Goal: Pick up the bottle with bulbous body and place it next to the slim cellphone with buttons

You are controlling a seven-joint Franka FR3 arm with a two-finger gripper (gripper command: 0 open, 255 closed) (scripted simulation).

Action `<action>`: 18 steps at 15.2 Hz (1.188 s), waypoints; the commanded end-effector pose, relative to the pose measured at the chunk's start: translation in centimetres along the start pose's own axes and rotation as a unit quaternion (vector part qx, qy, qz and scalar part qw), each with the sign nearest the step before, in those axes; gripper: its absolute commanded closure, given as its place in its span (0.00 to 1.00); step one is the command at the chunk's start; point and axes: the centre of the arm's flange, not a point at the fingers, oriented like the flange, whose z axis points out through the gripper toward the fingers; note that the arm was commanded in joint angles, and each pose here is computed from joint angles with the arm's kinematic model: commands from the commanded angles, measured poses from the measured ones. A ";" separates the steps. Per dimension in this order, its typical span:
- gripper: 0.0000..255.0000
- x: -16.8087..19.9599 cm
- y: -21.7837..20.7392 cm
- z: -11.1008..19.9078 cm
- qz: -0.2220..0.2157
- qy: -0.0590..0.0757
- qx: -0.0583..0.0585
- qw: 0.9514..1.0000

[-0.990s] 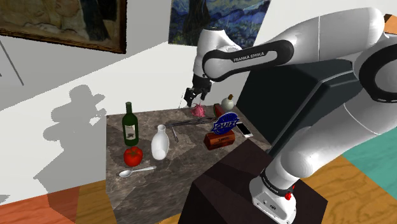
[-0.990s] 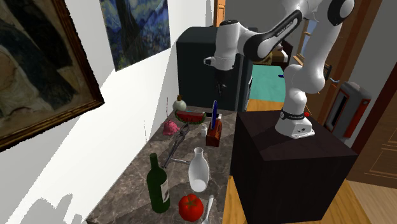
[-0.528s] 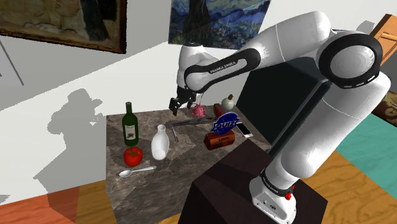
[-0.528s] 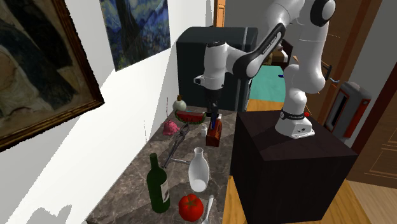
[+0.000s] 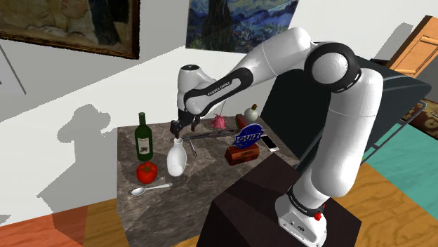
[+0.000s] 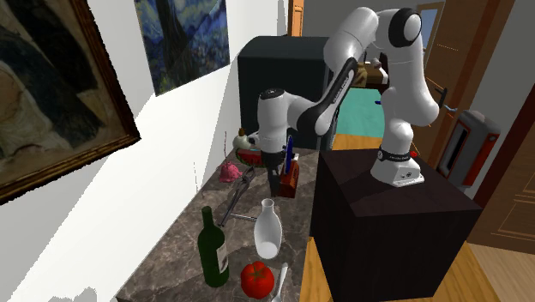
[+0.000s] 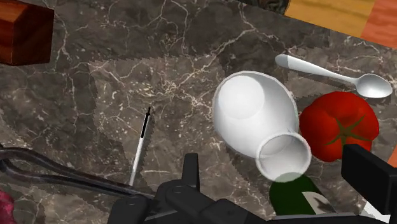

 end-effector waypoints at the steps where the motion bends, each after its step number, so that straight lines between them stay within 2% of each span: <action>1: 0.00 1.4 -0.9 2.0 0.004 -0.004 0.003 1.000; 4: 0.00 2.8 -2.2 4.2 0.008 -0.009 0.006 1.000; 11: 0.00 2.7 -2.2 8.2 0.008 -0.009 0.006 1.000; 18: 0.00 2.7 -2.2 8.2 0.008 -0.009 0.006 1.000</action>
